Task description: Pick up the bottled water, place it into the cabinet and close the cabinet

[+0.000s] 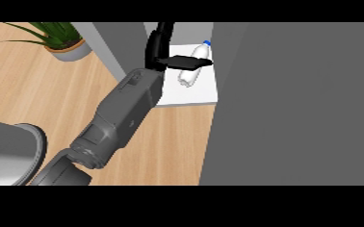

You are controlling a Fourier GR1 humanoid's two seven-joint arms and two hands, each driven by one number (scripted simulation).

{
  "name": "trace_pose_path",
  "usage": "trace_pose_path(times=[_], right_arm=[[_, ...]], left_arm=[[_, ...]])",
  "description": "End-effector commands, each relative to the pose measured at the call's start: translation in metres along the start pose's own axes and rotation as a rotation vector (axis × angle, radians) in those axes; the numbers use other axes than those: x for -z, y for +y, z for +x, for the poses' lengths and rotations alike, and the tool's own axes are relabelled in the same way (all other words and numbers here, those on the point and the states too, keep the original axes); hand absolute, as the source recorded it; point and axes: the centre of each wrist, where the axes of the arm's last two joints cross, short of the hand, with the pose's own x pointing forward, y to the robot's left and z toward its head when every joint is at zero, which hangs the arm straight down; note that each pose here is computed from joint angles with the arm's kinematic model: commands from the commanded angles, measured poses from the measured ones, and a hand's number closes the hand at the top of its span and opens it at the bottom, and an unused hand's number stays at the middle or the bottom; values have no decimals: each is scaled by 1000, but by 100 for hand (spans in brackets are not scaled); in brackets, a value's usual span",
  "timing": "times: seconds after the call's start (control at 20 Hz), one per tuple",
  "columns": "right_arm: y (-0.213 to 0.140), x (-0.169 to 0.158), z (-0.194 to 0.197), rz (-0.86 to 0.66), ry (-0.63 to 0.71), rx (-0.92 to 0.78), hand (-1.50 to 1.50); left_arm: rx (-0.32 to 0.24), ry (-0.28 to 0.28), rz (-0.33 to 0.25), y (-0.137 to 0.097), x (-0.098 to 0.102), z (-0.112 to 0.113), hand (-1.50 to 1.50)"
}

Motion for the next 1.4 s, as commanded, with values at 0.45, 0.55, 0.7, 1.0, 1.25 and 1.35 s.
trace_pose_path(times=[0.45, 0.55, 0.7, 1.0, 1.25, 1.35], right_arm=[[-3, -9, 28, -8, 9, -13, -150], [-6, -3, 31, 4, -22, -49, -150], [-6, 0, 29, 93, -6, -119, -150], [1, 1, 22, 252, 118, -177, 150], [22, 0, 26, 303, 167, -46, 150], [43, 4, 17, 327, 158, 43, 150]], left_arm=[[-193, 58, -69, -5, -57, -6, 150], [-180, 40, -68, -7, -64, 1, 150], [-166, 54, -69, 14, -86, -1, 150], [-155, 89, -53, 39, -147, 0, 150], [-170, 51, -50, 62, -175, 48, 150], [-166, 39, 0, 55, -197, 36, 150]])
